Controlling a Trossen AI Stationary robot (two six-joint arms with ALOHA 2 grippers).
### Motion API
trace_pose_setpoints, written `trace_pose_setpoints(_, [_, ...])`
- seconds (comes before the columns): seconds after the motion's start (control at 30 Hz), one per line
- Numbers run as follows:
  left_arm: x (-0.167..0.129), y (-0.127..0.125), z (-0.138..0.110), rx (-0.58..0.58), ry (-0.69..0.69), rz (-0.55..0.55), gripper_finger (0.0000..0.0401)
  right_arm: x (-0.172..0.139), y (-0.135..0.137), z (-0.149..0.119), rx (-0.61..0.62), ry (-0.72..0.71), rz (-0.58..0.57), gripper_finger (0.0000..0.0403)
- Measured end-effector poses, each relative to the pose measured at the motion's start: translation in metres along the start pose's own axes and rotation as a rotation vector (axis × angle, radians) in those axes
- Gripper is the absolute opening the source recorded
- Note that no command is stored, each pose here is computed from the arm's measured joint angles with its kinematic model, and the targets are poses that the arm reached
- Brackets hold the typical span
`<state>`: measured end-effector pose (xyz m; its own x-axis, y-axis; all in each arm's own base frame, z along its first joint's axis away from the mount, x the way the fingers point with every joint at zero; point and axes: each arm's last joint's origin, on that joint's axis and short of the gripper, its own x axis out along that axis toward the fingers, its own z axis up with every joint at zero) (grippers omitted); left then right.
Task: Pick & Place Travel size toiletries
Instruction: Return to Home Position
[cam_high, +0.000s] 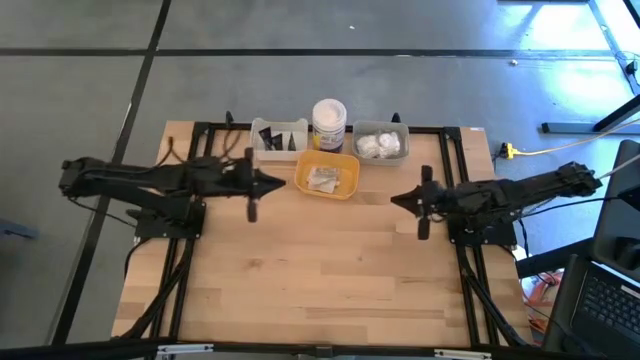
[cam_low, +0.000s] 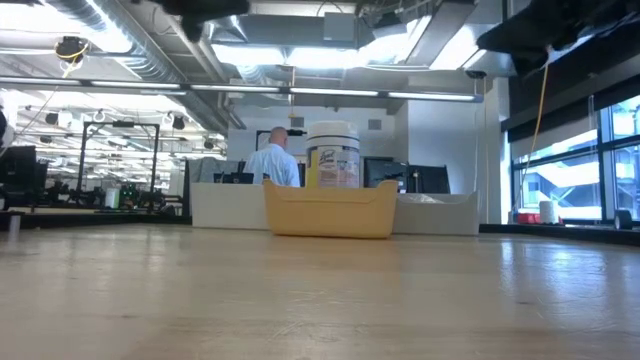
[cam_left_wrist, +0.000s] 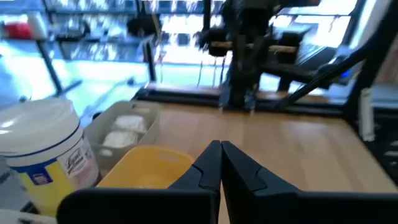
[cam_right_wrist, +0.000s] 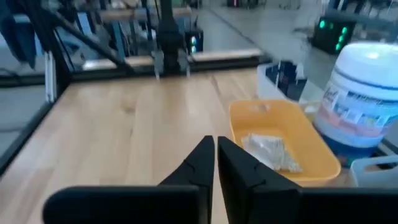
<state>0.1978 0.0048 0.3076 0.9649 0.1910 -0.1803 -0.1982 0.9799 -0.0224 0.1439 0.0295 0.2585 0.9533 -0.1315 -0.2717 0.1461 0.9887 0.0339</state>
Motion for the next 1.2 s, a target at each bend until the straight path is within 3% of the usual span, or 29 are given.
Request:
trace_pose_setpoints(0.37, [-0.051,0.008,-0.050,0.012,-0.154,-0.092,0.0003,-0.027,-0.013,-0.021,0.015,-0.121,0.065,0.0008])
trace_pose_setpoints(0.77, [-0.074,0.014,-0.093,0.023,-0.190,-0.162,0.0002,-0.039,-0.024,-0.051,0.001,-0.228,0.070,0.0004])
trace_pose_setpoints(0.97, [-0.085,0.018,-0.104,0.022,-0.184,-0.142,0.0004,-0.045,-0.030,-0.062,0.031,-0.275,0.011,0.0015])
trace_pose_setpoints(1.2, [-0.099,0.022,-0.113,0.022,-0.167,-0.109,0.0004,-0.043,-0.033,-0.070,0.002,-0.233,-0.083,0.0004])
